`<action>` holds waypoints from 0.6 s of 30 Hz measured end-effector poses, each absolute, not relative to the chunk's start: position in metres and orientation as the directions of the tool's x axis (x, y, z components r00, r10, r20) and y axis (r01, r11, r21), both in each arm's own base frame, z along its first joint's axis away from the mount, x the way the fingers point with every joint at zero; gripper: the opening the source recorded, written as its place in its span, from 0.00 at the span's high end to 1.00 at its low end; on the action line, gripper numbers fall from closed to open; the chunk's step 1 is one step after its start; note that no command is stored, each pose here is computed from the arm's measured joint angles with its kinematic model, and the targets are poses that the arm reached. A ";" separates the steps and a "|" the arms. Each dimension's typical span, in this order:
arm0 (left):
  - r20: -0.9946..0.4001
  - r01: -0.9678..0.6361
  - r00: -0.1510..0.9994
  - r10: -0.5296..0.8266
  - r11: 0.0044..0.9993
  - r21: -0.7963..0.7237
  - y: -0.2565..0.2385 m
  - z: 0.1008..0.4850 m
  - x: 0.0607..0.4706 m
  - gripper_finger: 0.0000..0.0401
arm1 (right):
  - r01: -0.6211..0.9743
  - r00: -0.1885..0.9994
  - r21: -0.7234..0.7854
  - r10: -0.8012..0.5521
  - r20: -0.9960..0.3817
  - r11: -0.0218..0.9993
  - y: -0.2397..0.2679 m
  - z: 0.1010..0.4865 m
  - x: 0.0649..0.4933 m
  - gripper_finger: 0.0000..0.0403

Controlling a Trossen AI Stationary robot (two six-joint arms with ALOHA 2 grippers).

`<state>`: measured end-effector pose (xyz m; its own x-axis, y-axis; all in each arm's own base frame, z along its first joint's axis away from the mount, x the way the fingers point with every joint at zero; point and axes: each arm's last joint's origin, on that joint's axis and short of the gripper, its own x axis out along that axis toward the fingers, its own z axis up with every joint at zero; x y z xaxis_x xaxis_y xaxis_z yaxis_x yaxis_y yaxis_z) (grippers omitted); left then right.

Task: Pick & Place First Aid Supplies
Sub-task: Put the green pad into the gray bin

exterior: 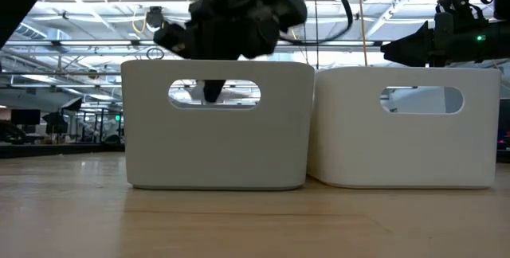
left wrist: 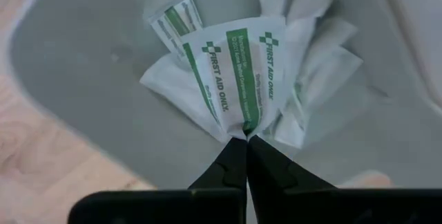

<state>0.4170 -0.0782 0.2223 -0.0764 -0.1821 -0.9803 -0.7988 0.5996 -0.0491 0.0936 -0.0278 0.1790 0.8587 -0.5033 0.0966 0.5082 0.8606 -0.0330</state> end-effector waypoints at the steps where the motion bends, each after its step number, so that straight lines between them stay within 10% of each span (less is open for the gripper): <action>1: -0.980 -0.795 -0.088 -0.180 0.605 -0.040 -0.078 0.217 0.418 0.99 | 0.508 0.859 -0.033 -0.503 0.096 0.861 -0.028 0.179 0.094 0.31; 18: -0.984 -0.758 -0.032 -0.176 0.646 -0.091 -0.079 0.204 0.430 0.75 | 0.508 0.859 -0.033 -0.503 0.096 0.861 -0.028 0.179 0.094 0.31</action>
